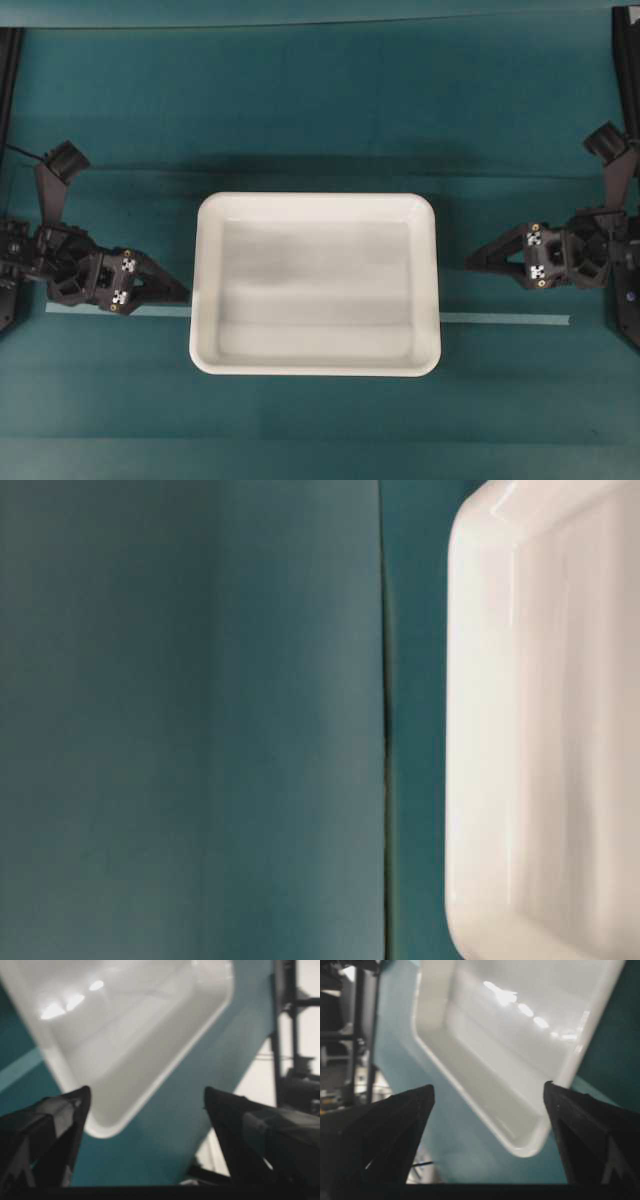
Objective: Lift the white case with both hands.
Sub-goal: 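Lower both grippers over the tray's side walls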
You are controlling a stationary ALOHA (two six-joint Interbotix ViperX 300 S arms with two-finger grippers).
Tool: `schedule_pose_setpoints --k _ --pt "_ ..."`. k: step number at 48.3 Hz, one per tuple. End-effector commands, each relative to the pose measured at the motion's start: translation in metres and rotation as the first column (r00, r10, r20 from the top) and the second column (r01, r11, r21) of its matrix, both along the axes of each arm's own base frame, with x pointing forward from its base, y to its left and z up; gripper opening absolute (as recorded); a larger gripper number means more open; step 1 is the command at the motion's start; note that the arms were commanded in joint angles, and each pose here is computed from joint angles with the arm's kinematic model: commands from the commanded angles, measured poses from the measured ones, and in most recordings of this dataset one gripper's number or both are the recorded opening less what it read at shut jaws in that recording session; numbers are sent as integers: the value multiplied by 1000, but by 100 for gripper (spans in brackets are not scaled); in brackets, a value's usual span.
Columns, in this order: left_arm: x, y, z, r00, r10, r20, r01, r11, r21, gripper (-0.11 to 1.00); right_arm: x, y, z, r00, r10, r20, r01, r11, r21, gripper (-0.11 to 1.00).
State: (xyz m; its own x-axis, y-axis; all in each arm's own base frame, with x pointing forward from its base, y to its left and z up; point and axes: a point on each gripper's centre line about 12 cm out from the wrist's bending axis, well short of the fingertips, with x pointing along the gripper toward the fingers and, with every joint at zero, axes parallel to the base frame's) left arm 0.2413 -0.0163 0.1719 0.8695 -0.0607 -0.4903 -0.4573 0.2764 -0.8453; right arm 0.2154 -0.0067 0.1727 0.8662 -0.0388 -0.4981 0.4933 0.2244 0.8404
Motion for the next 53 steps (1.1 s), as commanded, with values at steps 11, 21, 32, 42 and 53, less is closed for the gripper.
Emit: schedule_pose_setpoints --k 11,21,32,42,53 --pt "-8 6 -31 1000 -4 28 3 999 38 98 8 3 -33 1000 -27 12 27 1000 -14 92" --pt "-10 16 -40 998 6 64 -13 995 97 98 5 6 -57 997 -61 52 62 998 -3 92" --pt "-12 20 -56 999 20 27 -23 995 101 98 7 5 -72 996 -84 41 84 996 -7 92" --pt "-2 24 -63 998 33 46 -38 994 104 97 22 6 -77 996 -86 28 86 996 -12 92" --pt "7 25 -64 997 34 69 -41 993 109 97 32 5 -84 995 -95 6 95 995 -16 92"
